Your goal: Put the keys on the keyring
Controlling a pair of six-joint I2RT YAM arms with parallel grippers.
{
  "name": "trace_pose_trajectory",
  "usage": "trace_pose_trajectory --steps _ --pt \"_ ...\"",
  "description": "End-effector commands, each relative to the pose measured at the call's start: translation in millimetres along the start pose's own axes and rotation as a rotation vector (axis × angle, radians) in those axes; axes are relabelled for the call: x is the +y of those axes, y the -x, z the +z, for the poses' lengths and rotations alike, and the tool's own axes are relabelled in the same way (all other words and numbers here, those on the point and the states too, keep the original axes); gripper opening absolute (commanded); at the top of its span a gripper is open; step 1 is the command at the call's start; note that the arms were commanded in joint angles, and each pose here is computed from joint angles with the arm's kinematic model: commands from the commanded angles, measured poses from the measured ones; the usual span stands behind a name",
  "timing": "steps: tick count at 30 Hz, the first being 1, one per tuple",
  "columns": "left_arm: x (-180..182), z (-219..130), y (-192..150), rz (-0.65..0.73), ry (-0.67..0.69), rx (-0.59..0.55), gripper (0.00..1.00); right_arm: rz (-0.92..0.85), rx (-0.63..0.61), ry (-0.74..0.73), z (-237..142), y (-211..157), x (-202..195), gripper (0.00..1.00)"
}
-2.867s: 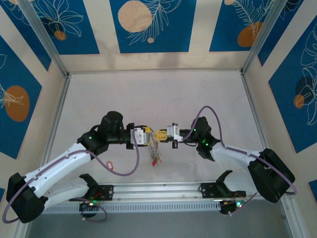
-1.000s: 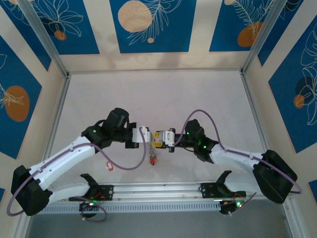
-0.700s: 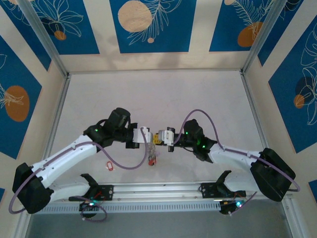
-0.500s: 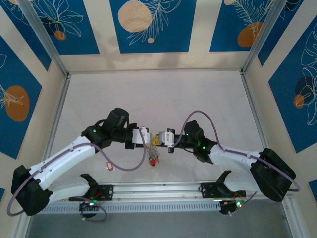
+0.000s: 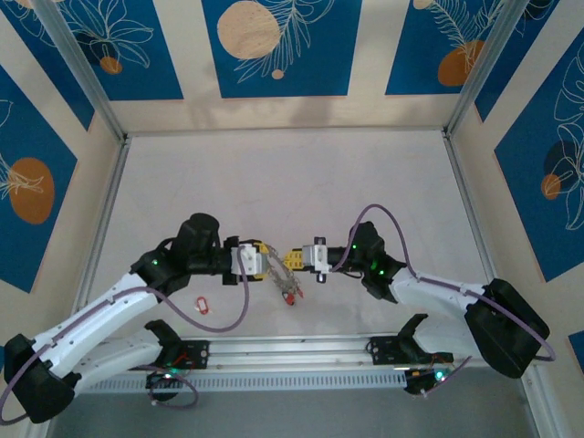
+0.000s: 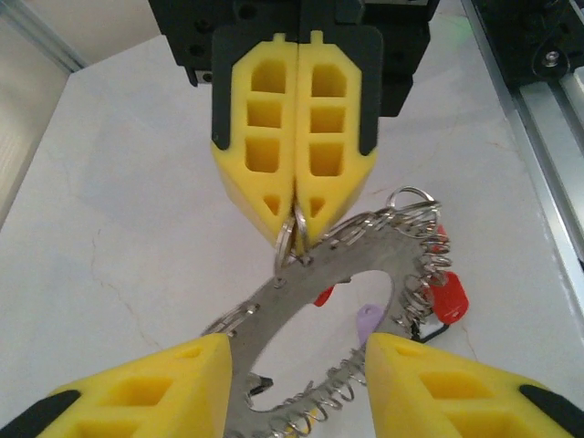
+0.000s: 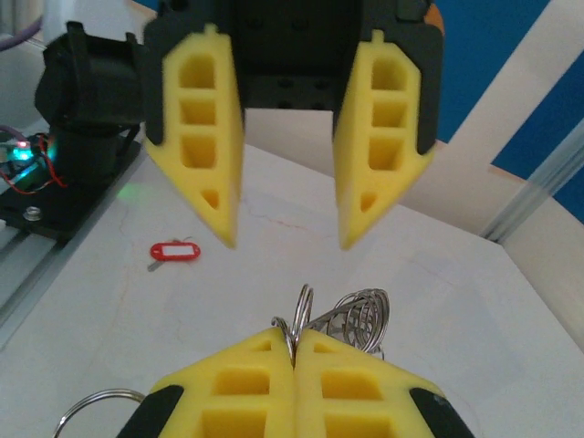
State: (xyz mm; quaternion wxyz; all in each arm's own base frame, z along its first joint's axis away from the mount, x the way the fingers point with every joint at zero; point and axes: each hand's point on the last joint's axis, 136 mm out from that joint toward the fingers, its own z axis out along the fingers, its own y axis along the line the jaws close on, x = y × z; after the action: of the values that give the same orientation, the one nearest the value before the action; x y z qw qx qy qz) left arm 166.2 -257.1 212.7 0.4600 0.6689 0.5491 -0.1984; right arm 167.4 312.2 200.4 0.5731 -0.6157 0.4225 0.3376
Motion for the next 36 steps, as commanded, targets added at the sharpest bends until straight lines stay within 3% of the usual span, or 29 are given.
trace_pose_trajectory --steps 1,5,17,26,30,36 --pt "6.9 3.4 19.5 0.018 0.019 -0.095 0.4 -0.058 -0.094 0.027 0.1 30.7 -7.6 0.0" --pt "8.4 5.1 25.6 0.029 0.002 -0.112 0.33 -0.053 -0.083 0.028 0.7 25.7 -6.9 0.0" --pt "1.7 16.6 20.5 0.056 -0.072 -0.092 0.28 -0.035 -0.062 0.009 1.6 21.8 -9.4 0.0" --pt "7.5 22.0 17.9 0.063 -0.073 -0.061 0.13 -0.041 -0.055 0.017 4.8 18.3 -8.4 0.0" --pt "8.1 25.0 19.9 0.069 -0.077 -0.079 0.12 -0.038 -0.044 0.001 3.3 17.8 -10.0 0.0" --pt "7.5 29.3 24.4 0.064 -0.096 -0.103 0.21 -0.031 -0.031 -0.02 2.6 16.6 -12.7 0.0"
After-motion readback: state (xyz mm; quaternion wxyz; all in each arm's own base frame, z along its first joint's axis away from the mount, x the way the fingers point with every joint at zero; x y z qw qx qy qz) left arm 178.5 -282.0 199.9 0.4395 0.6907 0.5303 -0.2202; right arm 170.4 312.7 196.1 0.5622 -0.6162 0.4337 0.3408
